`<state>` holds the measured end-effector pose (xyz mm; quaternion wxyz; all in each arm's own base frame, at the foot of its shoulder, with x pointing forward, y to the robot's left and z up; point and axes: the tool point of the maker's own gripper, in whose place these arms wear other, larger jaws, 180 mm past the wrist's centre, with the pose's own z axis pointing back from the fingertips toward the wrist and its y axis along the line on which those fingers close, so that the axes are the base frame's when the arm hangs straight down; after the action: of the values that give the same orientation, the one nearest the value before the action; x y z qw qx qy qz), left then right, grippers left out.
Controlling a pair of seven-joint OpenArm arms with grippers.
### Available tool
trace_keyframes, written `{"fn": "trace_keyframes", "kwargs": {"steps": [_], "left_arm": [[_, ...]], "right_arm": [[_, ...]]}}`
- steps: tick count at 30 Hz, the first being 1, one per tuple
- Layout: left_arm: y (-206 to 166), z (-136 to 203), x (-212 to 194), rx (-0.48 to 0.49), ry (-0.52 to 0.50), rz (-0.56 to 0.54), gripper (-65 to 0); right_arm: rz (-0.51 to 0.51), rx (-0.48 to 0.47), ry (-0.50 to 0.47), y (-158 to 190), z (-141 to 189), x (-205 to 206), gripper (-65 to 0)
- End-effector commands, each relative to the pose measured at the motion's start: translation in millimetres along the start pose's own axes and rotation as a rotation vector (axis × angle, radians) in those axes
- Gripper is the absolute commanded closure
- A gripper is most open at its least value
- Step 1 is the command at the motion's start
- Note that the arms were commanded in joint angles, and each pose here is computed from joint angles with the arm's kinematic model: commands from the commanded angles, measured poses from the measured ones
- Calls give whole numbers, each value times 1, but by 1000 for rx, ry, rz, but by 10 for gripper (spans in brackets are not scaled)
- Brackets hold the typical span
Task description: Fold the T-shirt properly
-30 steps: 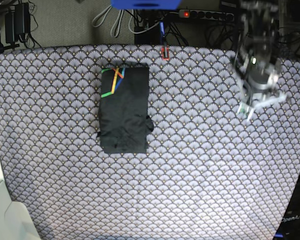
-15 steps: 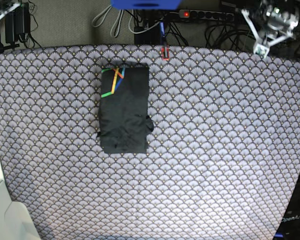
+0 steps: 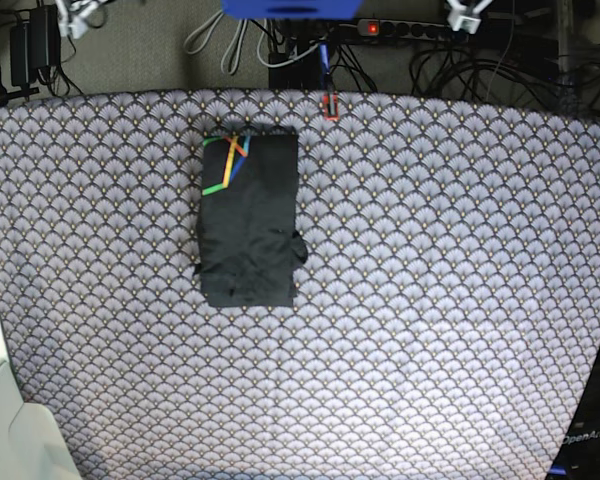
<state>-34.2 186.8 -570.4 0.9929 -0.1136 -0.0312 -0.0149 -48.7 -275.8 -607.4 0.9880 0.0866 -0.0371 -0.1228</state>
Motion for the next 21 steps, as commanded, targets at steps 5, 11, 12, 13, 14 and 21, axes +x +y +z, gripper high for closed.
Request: {"fn": "trace_keyframes", "kwargs": {"steps": [5,11,12,13,14,21], "left_arm": [[-7,-45,-25,-42,59,10,-3],[0,-76,-9,28,46,117,-3],[2,-79,-1,42,30,125,-3],[5,-80,7,59,15,129,-3],[8,-82,13,78,5,133,-3],[21,-90,47,225,2,172,-3]], "right_arm": [[147,114,65,54,-21,-14,0],[240,-59,29,69,-44,-13,0],[245,-91,22,71,-47,-12,0],[248,-108,12,75,-50,-7,0],[245,-123,1,78,-52,-1,0],[197,-218,-13,78,-65,4,0]]}}
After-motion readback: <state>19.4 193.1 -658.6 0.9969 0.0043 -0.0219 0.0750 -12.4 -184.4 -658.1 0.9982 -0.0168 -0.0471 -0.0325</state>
